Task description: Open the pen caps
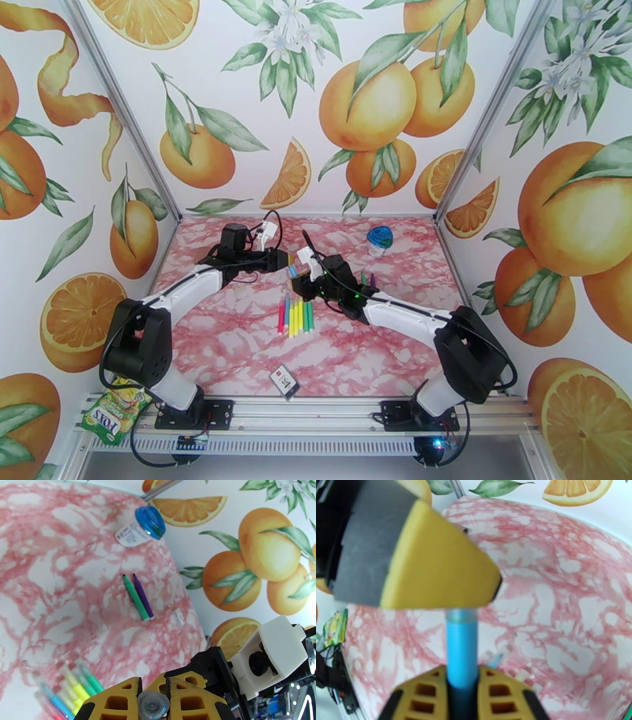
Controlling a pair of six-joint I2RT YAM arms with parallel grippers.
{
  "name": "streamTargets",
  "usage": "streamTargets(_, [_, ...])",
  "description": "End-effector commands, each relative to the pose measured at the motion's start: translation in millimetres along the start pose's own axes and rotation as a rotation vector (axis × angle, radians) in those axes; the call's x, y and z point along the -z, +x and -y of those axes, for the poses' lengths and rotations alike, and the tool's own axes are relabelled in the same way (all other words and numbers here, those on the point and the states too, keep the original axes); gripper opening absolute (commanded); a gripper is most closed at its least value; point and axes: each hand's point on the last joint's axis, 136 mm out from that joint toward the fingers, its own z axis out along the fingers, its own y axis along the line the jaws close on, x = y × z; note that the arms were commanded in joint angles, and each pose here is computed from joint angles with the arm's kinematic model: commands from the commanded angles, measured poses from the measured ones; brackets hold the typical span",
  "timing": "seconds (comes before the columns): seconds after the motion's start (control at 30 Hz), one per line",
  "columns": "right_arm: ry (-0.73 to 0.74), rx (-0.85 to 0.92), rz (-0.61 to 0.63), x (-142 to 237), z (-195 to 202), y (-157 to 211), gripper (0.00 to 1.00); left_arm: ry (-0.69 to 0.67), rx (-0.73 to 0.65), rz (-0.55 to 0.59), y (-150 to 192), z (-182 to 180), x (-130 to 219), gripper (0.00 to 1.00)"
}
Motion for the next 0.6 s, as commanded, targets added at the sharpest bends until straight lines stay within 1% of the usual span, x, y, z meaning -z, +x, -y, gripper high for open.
streamTargets(0.0, [0.0,-0.006,-0.132,1.0,-0.3,42.5,0.0,-0.171,-0.108,0.288,-75.4,-19.7,41.5,0.0])
streamTargets(0.57, [0.013,-0.003,-0.137,3.6,2.4,46.8,0.0,-0.251,-0.094,0.342,-82.9,-27.0,52.9,0.0])
